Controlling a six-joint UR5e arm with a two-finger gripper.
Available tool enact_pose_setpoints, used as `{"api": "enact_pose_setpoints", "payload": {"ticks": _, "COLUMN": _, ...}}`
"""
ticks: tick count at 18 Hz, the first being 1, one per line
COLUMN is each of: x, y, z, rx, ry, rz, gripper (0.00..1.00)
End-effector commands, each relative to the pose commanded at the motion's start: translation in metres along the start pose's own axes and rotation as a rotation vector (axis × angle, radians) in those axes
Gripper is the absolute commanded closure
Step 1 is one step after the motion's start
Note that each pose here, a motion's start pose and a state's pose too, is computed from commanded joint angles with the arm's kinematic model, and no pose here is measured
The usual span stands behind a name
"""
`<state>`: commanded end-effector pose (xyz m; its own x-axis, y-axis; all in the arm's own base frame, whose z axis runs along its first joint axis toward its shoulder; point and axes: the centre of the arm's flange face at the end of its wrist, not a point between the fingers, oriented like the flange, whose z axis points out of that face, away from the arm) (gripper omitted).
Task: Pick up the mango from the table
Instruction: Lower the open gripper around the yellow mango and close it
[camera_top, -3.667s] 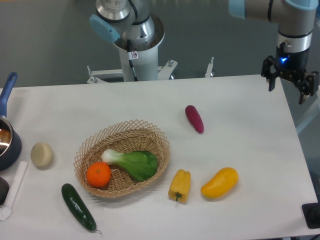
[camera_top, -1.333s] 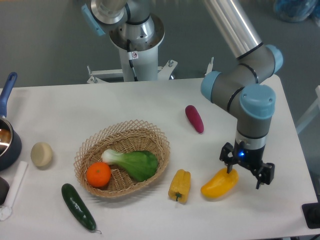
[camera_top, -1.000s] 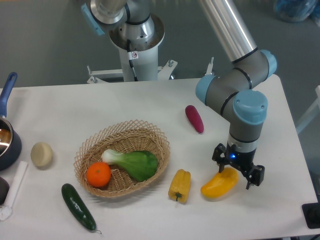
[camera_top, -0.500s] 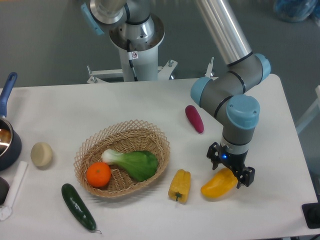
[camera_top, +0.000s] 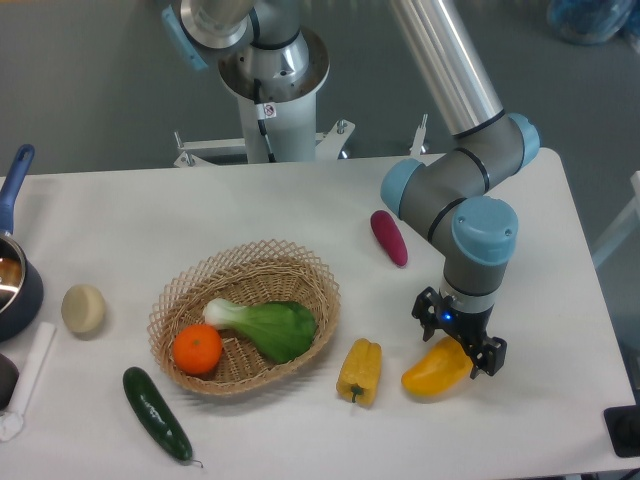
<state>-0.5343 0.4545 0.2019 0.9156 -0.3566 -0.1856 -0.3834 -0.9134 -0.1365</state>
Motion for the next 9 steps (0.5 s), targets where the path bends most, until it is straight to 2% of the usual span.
{"api": "enact_pose_setpoints", "payload": {"ticks": 9, "x": -0.002, "y": 0.004, "z": 0.012, "rx": -0.017, "ry": 0.010, "rz": -0.003, "gripper": 0.00}}
